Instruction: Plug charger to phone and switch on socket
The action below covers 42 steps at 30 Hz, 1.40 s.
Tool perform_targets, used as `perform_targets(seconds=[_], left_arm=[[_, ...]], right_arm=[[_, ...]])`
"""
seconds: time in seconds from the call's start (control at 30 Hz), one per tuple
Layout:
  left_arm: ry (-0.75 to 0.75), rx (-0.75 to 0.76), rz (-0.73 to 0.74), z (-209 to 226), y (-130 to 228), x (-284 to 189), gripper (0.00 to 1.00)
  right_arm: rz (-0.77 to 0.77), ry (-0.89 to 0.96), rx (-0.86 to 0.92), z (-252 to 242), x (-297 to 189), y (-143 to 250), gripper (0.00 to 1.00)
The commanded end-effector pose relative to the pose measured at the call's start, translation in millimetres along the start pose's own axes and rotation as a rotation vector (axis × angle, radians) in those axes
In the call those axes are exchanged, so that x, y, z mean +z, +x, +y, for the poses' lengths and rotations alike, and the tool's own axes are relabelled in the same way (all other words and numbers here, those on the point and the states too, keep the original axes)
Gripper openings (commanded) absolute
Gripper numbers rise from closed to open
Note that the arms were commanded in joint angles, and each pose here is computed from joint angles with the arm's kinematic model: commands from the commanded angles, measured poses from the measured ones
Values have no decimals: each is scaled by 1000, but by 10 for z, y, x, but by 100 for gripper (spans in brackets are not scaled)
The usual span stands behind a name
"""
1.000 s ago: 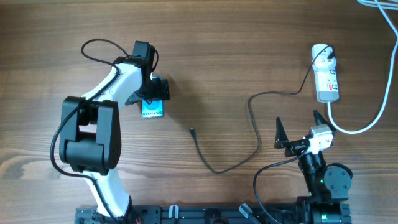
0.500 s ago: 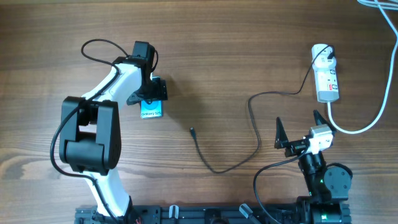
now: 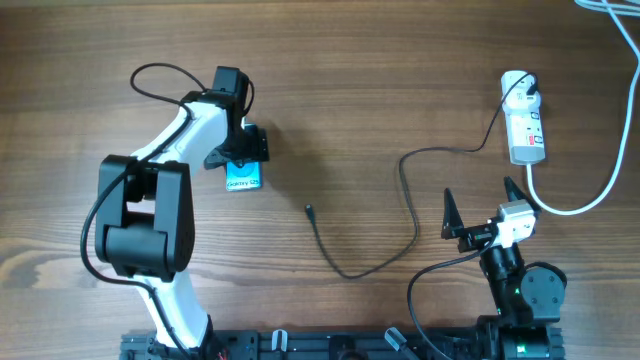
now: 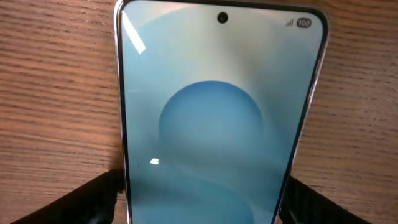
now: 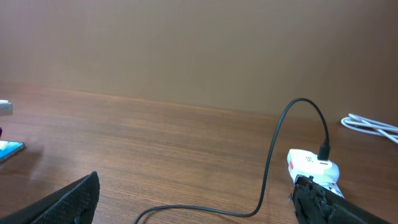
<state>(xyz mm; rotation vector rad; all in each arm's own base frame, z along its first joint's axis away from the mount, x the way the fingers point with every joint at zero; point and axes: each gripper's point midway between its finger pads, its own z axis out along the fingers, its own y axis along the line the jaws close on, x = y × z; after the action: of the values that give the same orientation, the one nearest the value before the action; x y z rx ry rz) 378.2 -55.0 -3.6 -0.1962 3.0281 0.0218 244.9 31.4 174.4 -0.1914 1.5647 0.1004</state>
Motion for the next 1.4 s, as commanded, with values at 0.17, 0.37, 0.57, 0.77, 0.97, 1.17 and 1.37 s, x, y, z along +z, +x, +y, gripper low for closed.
perform_targets(seconds=[0.17,0.37,0.57,0.77,0.97,1.17,1.37], left_arm=[[-48,1,51,117,151,203,79],[-47,1,49,116,147,203,89],[-41,27,29,101,97,206,98],[-19,26,52,68,151,210,81],[-20,-7,51,75,152,180,75],[11,-67,30,51,22,-321,74],[217,-108,59,-151,-15,-824,76]], right_arm=[[0,-14,-14,27,3,4,100],[0,-14,-13,27,3,4,100],[0,-14,-13,27,3,4,100],[0,-14,-13,27,3,4,100],[2,-14,-12,27,4,9,100],[2,-14,-13,27,4,9,100],[-5,-14,-45,26,4,-9,100]])
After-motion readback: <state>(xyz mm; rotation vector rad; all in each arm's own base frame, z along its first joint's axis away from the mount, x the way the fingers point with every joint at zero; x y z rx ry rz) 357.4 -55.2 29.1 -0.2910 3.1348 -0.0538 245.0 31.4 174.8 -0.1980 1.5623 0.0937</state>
